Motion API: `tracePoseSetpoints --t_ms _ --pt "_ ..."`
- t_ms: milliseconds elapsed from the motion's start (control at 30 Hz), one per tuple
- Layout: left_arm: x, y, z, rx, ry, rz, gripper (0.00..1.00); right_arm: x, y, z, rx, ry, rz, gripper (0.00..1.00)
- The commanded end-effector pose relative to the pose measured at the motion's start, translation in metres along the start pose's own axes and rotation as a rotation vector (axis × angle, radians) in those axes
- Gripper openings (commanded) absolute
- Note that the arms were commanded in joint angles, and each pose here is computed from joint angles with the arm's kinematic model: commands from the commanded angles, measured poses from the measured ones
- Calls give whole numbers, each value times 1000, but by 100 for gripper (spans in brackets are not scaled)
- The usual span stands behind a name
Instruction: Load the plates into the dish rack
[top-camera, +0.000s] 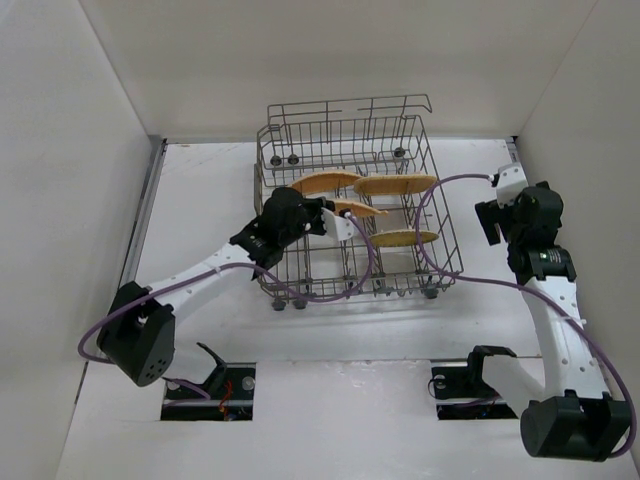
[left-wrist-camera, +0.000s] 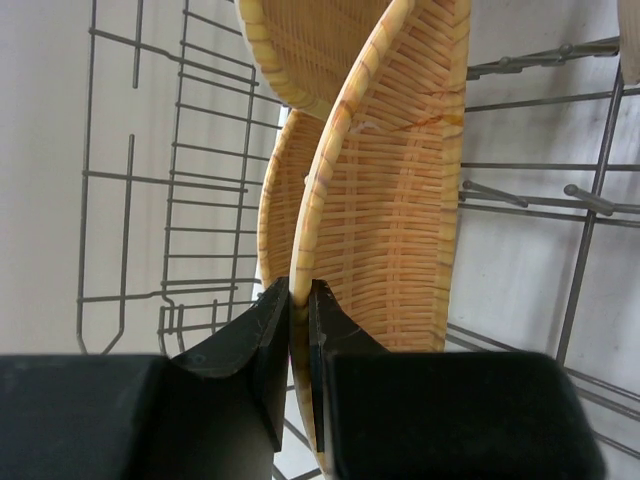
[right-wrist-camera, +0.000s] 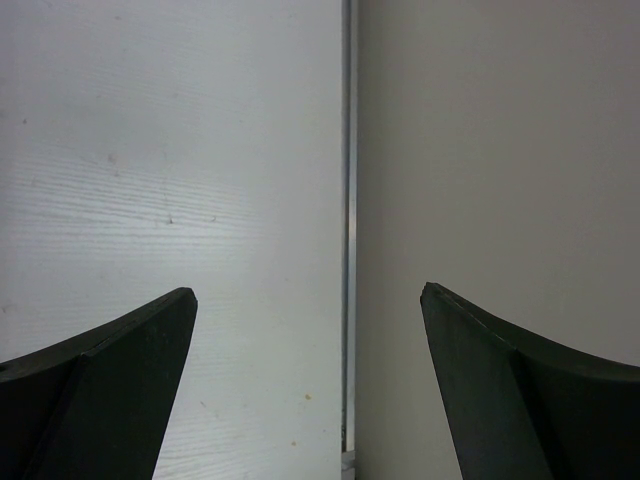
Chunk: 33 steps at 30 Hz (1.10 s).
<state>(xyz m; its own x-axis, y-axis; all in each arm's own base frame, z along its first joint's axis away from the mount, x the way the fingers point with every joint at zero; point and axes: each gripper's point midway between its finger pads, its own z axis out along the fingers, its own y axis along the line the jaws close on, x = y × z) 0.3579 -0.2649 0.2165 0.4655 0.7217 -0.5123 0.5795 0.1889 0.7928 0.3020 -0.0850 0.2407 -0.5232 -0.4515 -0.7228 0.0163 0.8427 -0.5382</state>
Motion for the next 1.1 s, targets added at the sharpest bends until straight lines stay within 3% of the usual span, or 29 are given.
tracePoseSetpoints --t_ms 0,500,1067 --pt "-20 13 3 -46 -88 -33 0 -23 -16 -5 44 -55 21 100" --pt "6 -31 28 38 -56 -106 0 -30 -34 -7 73 -44 -20 100" --pt "35 -25 8 23 17 -119 1 -31 -32 9 57 -20 -24 100"
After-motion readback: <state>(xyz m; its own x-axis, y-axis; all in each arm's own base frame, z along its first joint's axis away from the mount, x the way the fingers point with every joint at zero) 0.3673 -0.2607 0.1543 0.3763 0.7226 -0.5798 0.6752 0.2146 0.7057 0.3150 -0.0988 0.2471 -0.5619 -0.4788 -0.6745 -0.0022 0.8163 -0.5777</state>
